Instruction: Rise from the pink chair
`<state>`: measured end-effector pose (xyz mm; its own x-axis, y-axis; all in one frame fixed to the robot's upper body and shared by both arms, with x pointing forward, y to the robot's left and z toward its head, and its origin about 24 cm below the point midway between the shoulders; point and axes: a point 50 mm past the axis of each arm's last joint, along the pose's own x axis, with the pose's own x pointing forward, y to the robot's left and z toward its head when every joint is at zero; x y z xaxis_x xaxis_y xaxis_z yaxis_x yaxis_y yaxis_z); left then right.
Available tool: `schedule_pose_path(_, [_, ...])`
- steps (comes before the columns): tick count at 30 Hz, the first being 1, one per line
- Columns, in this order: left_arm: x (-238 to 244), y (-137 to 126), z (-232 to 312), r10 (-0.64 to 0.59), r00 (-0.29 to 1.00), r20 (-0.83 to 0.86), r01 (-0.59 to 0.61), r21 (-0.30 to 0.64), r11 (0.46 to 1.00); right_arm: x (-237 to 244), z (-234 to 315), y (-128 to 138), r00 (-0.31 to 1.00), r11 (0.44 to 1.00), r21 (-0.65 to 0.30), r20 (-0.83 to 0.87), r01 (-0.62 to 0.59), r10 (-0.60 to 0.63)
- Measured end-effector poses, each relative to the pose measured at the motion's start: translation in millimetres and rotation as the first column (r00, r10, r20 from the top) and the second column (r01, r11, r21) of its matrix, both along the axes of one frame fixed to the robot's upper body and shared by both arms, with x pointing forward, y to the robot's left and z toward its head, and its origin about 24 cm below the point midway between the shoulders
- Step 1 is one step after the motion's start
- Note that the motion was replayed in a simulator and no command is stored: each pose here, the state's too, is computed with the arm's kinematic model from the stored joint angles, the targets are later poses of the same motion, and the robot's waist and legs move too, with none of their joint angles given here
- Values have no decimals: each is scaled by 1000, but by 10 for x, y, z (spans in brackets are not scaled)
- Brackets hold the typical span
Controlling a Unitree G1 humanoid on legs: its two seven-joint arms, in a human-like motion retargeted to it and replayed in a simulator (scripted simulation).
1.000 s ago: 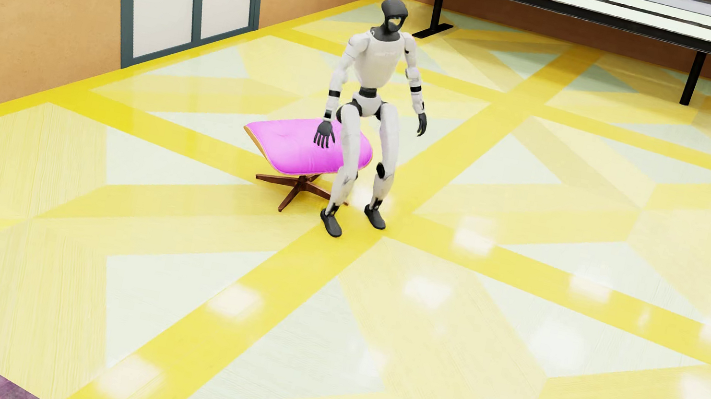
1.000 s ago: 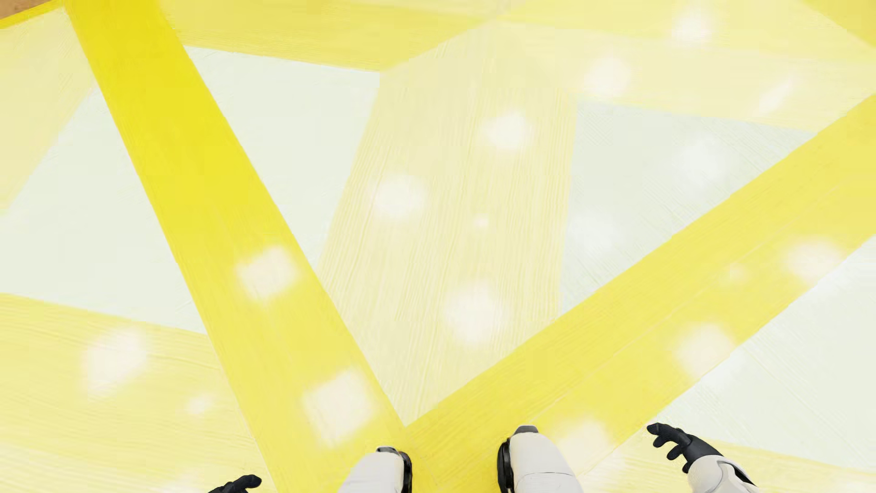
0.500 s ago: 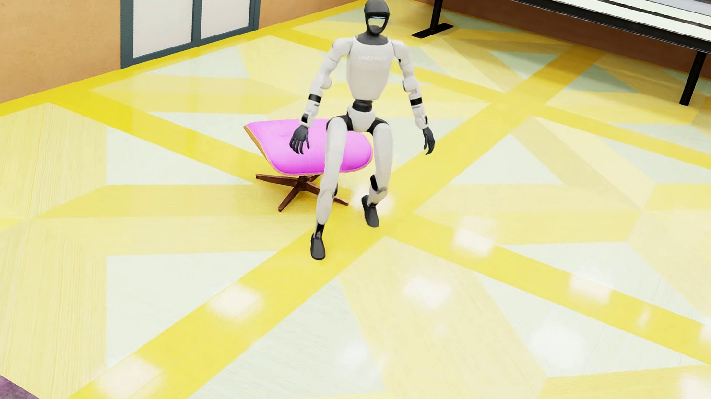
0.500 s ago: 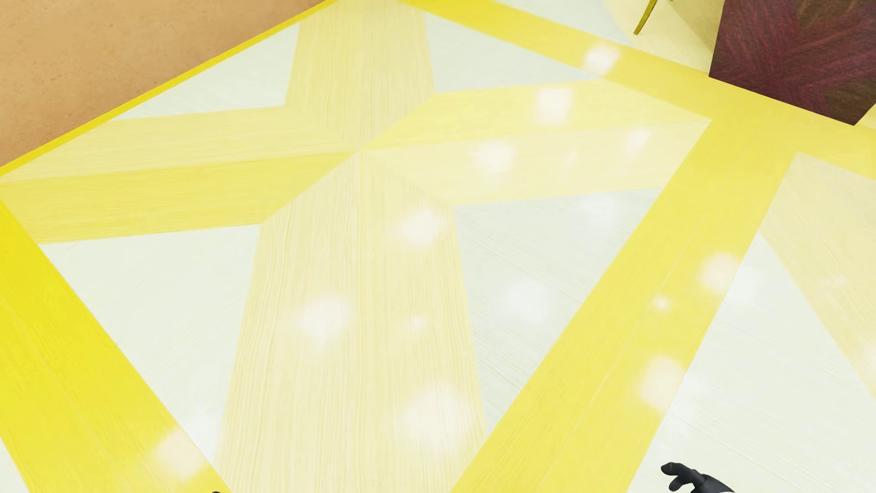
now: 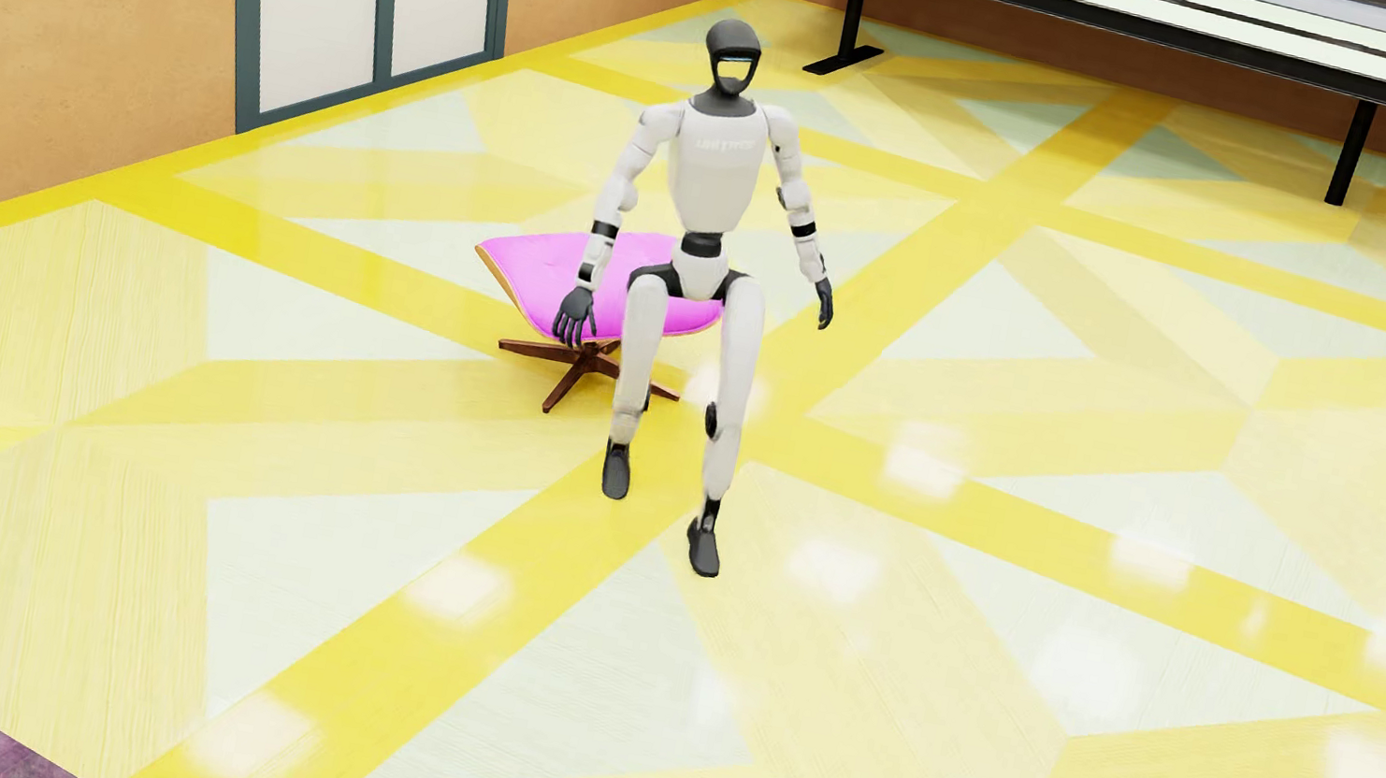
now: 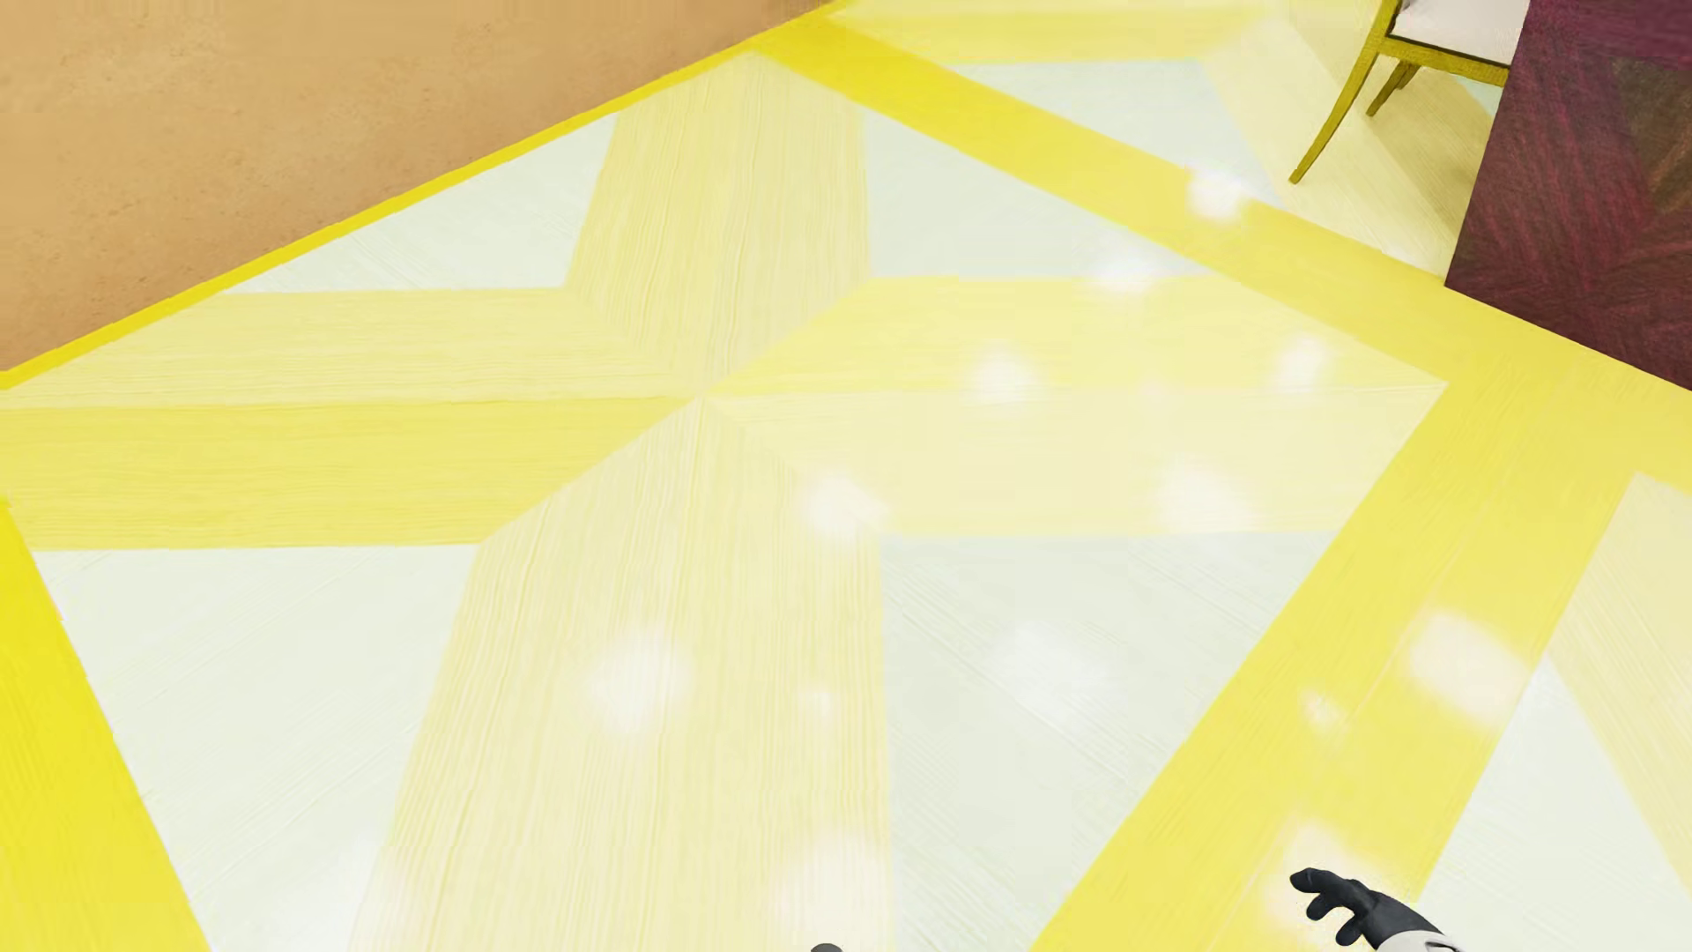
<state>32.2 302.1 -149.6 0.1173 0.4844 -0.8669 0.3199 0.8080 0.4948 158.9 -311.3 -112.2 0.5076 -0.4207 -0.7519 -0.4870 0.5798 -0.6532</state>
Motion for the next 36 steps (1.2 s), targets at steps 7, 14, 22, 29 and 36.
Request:
schedule_pose_path(7, [532, -37, 81, -90, 977, 193, 82, 49, 995, -255, -133, 55, 993, 994, 54, -64, 98, -94])
schedule_pose_path(14, [698, -138, 80, -213, 957, 196, 208, 49, 977, -423, -138, -51, 986, 988, 42, -82, 145, -142])
schedule_pose_path(22, [631, -200, 20, -268, 960, 81, 269, -12, 963, -245, 2, -187, 990, 990, 12, 19, 138, -139])
schedule_pose_path(29, [716, -232, 33, -334, 936, 109, 333, 31, 943, -383, -104, -77, 985, 983, 65, -9, 172, -172])
schedule_pose_path(36, [664, -219, 24, -317, 943, 105, 315, 35, 948, -401, -188, 86, 986, 981, 102, -21, 166, -165])
